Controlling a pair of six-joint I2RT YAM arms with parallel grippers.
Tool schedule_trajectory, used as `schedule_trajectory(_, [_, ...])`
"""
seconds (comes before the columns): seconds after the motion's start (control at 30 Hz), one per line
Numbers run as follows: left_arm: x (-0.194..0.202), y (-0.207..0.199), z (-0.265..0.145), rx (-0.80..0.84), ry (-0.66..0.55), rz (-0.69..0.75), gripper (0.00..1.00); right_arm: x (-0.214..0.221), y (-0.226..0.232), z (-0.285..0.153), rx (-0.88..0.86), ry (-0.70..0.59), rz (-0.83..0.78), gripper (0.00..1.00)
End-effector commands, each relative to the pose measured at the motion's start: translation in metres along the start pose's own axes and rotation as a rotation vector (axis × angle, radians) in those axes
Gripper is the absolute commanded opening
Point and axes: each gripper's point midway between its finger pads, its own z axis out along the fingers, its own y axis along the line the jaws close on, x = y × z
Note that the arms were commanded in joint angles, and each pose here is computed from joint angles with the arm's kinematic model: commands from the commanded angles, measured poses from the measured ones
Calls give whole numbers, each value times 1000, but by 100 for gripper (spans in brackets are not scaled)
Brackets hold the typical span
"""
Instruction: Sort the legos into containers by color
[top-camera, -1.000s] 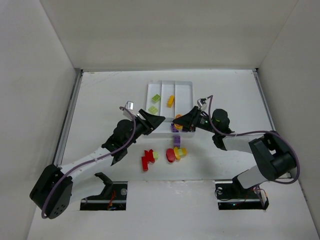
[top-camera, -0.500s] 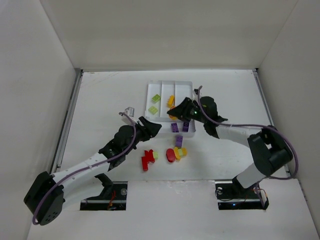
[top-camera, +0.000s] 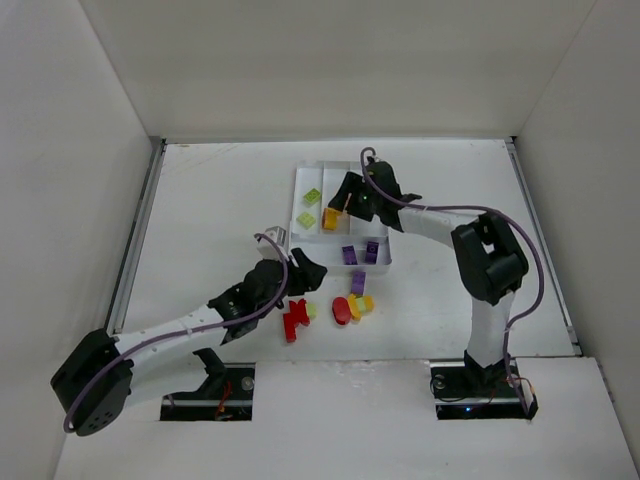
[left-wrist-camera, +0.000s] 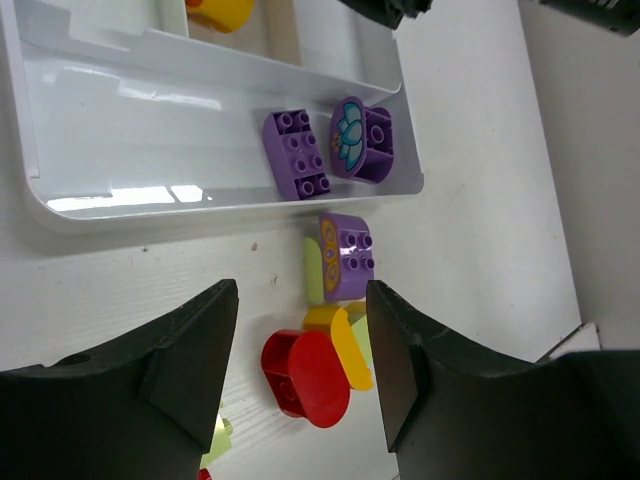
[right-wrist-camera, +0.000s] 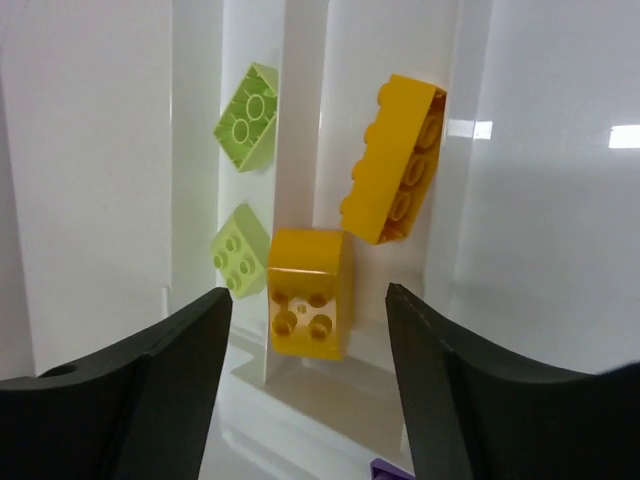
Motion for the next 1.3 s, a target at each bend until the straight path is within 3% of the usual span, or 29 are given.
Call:
schedule_trajectory(0.0, [2, 5, 3, -14, -15, 38, 51, -33, 21, -21, -14, -83, -51, 72])
schedule_trajectory(0.17, [1, 2, 7, -12, -13, 54, 51, -21, 10, -79, -1, -177, -73, 68])
schedule_trajectory(0.3, [4, 0, 11, -15, 1, 70, 51, 32, -23, -125, 47, -167, -102, 44])
schedule_trajectory(0.37, [5, -2, 13, -15, 8, 77, 51, 57, -37, -142, 71, -148, -110, 42])
schedule_trajectory(0.4, [4, -3, 14, -15, 7, 79, 51, 69, -40, -150, 77, -139, -120, 45])
schedule_trajectory(0.5, [0, -4, 16, -20, -4, 74, 51, 96, -39, -168, 85, -103, -170, 71])
schedule_trajectory(0.57, [-2, -2, 16, -25, -8, 67, 51, 111, -32, -171, 80, -66, -205, 80])
schedule_trajectory(0.73, [-2, -6, 15, -15, -10, 60, 51, 130, -23, -157, 98, -21, -241, 81])
schedule_trajectory(1.03, [-8, 5, 7, -39, -39, 47, 51, 141, -23, -132, 154, 13, -276, 66])
schedule_trajectory(1.27, [-6, 5, 7, -37, -31, 46, 51, 135, -34, -126, 213, -30, -281, 36])
